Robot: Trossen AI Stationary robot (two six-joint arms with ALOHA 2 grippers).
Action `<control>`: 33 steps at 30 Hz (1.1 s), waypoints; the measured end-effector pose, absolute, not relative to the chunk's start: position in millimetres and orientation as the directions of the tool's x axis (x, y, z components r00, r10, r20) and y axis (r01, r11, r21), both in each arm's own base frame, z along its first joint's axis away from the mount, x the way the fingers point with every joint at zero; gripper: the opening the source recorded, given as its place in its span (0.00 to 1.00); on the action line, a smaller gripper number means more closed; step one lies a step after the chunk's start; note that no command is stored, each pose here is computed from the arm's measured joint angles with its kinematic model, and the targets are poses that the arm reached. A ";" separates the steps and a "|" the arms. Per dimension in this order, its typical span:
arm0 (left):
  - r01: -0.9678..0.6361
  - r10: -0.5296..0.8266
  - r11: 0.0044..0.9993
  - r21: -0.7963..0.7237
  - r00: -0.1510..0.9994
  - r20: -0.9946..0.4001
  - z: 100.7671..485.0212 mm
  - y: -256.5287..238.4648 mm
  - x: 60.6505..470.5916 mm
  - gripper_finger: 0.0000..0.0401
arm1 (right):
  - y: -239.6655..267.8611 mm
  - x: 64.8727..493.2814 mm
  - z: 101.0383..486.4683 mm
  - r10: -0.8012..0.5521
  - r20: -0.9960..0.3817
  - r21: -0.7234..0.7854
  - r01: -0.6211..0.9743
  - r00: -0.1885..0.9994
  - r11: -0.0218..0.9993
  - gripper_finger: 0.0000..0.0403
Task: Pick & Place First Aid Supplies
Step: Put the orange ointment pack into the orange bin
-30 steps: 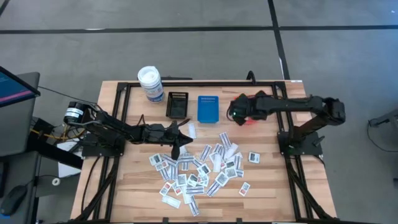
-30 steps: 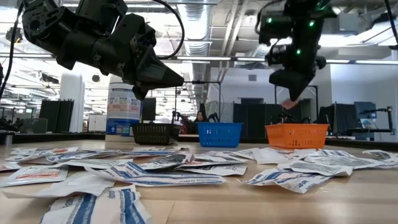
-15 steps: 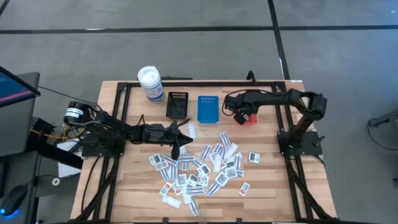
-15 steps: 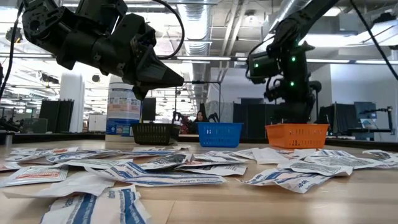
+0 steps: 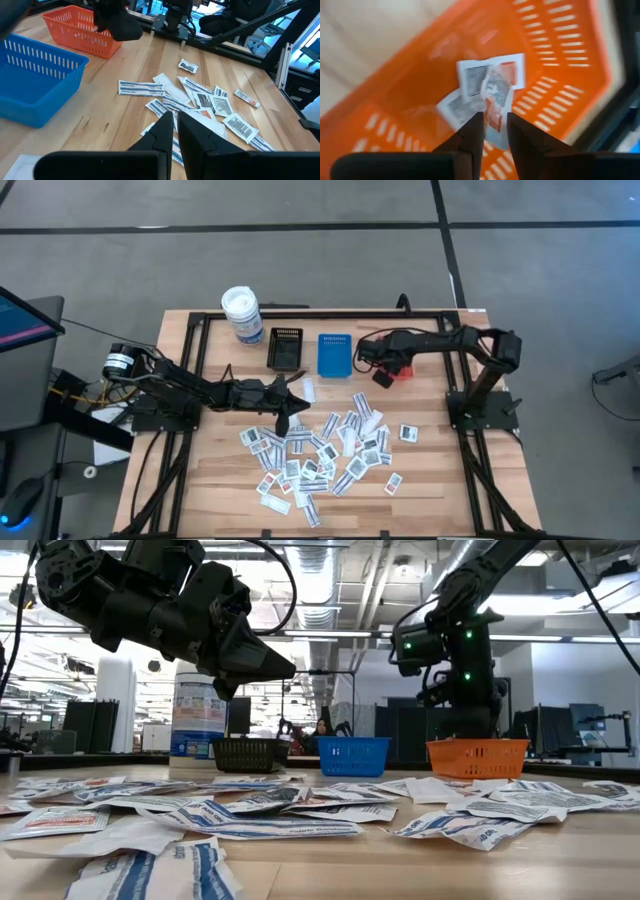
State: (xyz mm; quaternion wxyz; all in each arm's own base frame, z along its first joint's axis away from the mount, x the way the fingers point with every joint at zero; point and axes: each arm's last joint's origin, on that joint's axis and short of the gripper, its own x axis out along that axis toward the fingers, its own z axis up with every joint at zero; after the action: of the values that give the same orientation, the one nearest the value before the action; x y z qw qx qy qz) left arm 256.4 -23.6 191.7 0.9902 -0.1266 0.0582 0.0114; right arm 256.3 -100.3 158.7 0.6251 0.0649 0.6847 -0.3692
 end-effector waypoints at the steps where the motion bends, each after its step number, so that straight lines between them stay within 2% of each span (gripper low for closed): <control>1: -0.037 0.008 0.968 -0.249 0.993 -0.118 191.7 -23.5 256.5 0.06 | -97.4 257.2 158.7 -0.371 -0.905 -0.422 0.542 -0.207 0.727 0.21; 10: -0.037 0.008 0.968 -0.249 0.993 -0.118 191.7 -23.5 256.5 0.06 | -74.1 261.7 163.6 -0.438 -0.870 -0.493 0.444 -0.228 0.748 0.24; 18: -0.037 0.008 0.968 -0.249 0.993 -0.118 191.7 -23.5 256.5 0.06 | -49.2 284.0 202.0 -0.462 -0.872 -0.487 0.371 -0.161 0.790 0.24; 23: -0.037 0.008 0.968 -0.249 0.993 -0.118 191.7 -23.5 256.5 0.06 | -19.7 287.7 234.4 -0.472 -0.881 -0.452 0.242 0.032 0.859 0.24; 29: -0.037 0.008 0.968 -0.249 0.993 -0.118 191.7 -23.6 256.4 0.06 | 10.1 261.0 274.5 -0.449 -0.839 -0.367 0.288 0.308 0.884 0.24; 33: -0.037 0.008 0.968 -0.249 0.993 -0.118 191.7 -23.6 256.4 0.06 | 27.6 242.7 271.5 -0.377 -0.773 -0.256 0.293 0.511 0.921 0.24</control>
State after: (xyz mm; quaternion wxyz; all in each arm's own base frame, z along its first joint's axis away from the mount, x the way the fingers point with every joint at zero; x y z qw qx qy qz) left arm 256.4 -23.6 191.7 0.9902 -0.1266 0.0582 0.0114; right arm 242.7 27.6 271.5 0.8679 -0.0461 0.4556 -0.1928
